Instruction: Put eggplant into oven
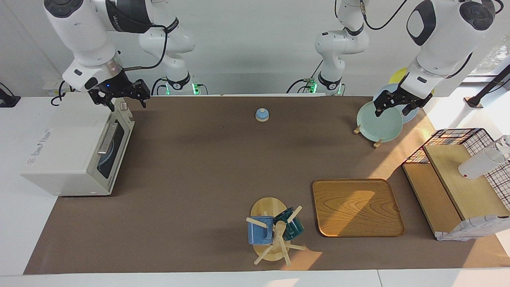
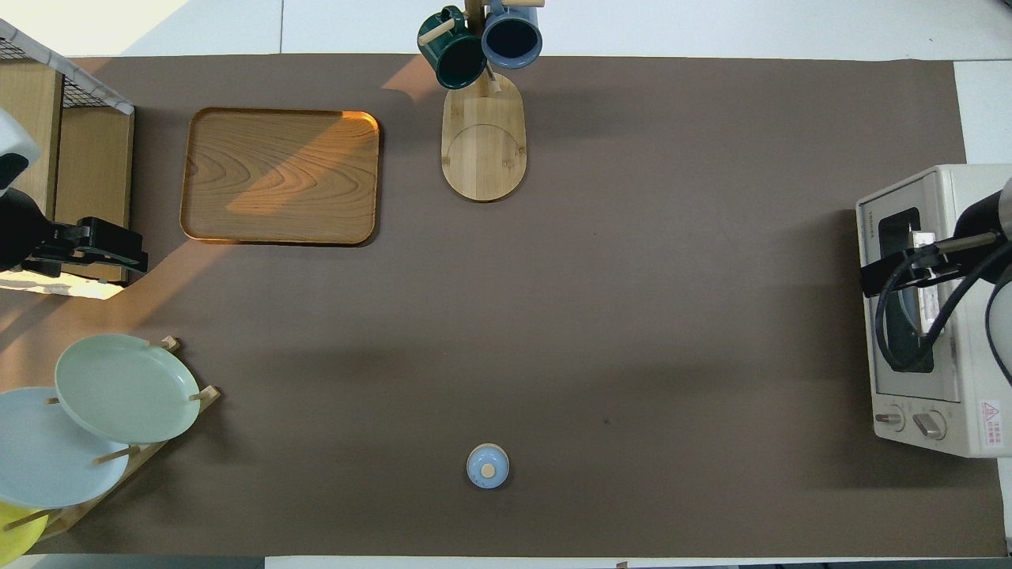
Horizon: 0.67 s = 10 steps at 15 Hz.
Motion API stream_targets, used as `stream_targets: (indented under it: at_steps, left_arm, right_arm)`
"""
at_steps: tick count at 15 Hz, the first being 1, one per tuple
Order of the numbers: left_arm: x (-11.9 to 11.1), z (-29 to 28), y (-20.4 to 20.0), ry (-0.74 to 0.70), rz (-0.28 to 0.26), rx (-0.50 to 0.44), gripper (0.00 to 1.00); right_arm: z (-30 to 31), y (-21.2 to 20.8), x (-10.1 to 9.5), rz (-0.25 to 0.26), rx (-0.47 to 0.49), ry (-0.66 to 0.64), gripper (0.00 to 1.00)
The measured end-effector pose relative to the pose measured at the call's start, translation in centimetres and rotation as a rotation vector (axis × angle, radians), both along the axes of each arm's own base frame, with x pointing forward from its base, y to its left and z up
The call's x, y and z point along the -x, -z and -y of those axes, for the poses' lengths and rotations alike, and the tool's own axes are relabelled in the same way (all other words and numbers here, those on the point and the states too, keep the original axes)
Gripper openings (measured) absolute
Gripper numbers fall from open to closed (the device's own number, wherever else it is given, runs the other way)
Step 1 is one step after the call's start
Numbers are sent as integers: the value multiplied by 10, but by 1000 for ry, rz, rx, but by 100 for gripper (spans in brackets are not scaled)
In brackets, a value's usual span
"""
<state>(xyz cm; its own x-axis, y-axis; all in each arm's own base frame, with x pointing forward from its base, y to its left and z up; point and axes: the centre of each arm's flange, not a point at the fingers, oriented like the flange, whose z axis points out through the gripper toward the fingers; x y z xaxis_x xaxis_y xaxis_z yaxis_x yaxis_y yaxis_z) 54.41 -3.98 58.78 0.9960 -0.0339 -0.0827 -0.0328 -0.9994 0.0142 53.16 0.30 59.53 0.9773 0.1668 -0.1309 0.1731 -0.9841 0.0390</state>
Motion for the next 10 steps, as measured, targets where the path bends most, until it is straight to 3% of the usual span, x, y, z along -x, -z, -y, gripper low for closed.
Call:
stream_targets:
  at_steps: [10]
  left_arm:
    - [0, 0, 0, 0, 0, 0, 100]
  right_arm:
    - [3, -1, -1, 13, 3, 32, 100]
